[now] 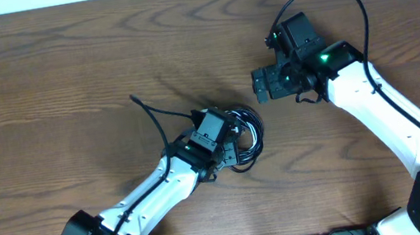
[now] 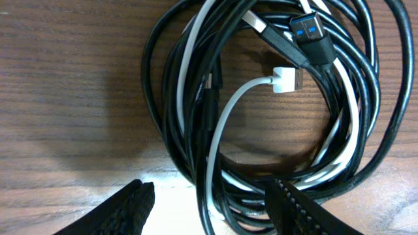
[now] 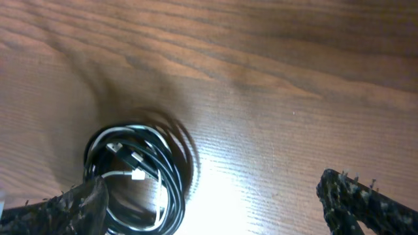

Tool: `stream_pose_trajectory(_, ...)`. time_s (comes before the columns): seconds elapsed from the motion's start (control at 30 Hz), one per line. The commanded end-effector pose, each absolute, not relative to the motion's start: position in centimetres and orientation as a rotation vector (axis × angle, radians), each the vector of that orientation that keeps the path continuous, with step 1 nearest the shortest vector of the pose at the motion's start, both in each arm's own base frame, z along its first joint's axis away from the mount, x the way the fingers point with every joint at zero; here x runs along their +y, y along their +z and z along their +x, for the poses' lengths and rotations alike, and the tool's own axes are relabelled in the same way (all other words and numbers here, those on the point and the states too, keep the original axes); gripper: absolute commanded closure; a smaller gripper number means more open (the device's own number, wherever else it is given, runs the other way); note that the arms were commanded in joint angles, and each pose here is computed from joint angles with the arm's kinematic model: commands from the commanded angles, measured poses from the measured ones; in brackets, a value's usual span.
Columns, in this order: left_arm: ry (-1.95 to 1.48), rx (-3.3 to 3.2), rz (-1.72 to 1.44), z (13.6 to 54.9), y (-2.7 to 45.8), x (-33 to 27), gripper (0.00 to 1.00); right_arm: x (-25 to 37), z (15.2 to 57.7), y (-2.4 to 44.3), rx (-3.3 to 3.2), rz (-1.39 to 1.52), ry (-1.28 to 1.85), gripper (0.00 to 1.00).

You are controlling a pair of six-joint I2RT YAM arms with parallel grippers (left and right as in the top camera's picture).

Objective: Untangle cables

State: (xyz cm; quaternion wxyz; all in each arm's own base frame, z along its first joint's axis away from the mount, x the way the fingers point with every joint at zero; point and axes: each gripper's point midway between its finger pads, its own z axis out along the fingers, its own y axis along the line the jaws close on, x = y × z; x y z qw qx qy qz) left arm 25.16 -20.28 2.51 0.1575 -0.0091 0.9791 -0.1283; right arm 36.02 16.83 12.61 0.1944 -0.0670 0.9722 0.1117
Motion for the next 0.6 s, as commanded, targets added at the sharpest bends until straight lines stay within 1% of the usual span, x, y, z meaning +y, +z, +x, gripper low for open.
stream_pose_trajectory(0.0, -0.34, 2.799, -0.046, 25.2, 2.1, -19.9, 0.39, 16.9, 36.0, 13.5, 2.717, -0.166, 0.332, 0.01)
stream_pose_trajectory(0.13, -0.346, 2.786, -0.048, 25.5, 2.2, -20.1, 0.39, 16.8, 35.8, 13.3, 2.73, -0.166, 0.327, 0.01)
stream_pose_trajectory(0.23, -0.313, 2.765, -0.126, 26.0, 2.3, -19.5, 0.39, 16.8, 35.7, 13.3, 2.734, -0.166, 0.326, 0.01)
stream_pose_trajectory(0.27, -0.313, 2.765, -0.127, 26.0, 2.3, -19.5, 0.4, 16.8, 35.6, 13.2, 2.736, -0.166, 0.324, 0.01)
stream_pose_trajectory(0.33, -0.288, 2.752, -0.135, 26.3, 2.3, -19.2, 0.46, 16.7, 35.5, 13.2, 2.742, -0.166, 0.322, 0.01)
stream_pose_trajectory(0.57, -0.238, 2.785, -0.138, 26.1, 0.6, -18.9, 0.46, 16.7, 35.5, 13.2, 2.742, -0.166, 0.323, 0.01)
